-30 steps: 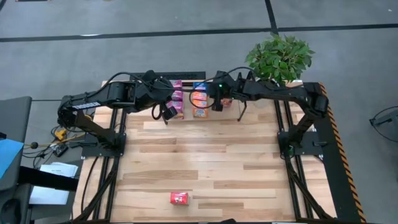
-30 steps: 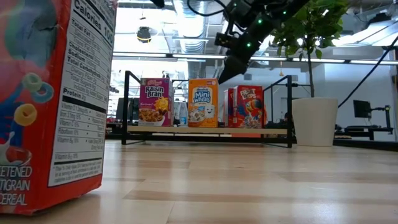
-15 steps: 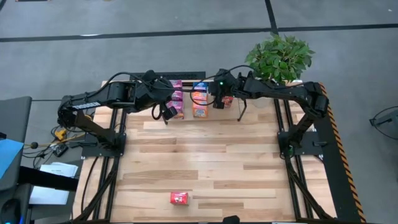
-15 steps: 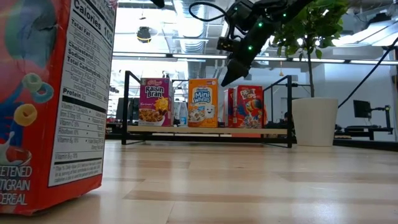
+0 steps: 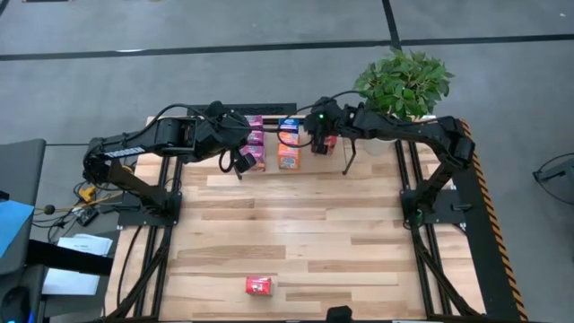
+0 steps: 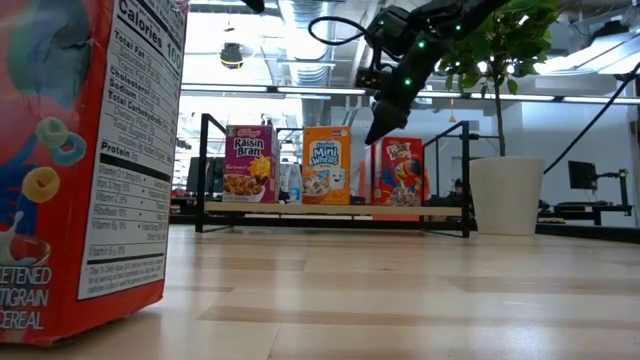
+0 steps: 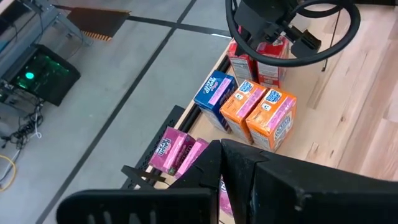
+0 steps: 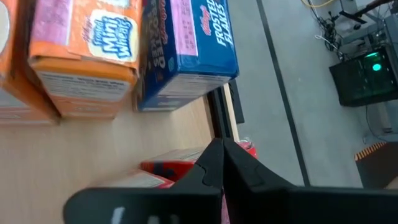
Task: Stack cereal on shelf
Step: Adjust the cereal boxes on the shelf
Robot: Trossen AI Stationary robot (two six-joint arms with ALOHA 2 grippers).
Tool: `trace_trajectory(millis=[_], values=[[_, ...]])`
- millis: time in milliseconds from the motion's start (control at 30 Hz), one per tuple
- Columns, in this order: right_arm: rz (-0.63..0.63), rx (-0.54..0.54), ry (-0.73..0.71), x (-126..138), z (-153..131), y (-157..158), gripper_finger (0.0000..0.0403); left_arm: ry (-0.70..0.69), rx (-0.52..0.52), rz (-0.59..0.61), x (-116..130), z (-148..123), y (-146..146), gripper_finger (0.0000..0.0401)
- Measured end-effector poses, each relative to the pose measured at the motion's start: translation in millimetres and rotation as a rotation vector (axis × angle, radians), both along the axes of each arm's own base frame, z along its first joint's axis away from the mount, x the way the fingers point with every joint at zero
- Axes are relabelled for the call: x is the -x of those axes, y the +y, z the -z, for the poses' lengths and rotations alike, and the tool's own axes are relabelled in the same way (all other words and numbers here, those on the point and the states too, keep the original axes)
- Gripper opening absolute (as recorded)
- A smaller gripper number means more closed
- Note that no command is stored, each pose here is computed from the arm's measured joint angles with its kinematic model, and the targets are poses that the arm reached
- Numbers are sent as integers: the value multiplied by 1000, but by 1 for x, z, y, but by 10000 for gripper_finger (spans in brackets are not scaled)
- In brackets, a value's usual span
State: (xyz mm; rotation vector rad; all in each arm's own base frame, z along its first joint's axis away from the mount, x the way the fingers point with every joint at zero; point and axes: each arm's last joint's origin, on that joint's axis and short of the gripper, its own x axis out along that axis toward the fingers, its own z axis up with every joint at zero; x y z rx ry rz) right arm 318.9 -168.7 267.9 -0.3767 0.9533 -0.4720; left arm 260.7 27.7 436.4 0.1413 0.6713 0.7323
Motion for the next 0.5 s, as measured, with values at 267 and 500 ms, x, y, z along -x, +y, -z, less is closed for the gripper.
trace_trajectory(millis=[267,500], values=[[5,15,18,0,-6,5,32,-2,2,-1,0,0,0,0],[-67,-2,47,8,-46,36,12,13,3,-1,1,1,0,0]])
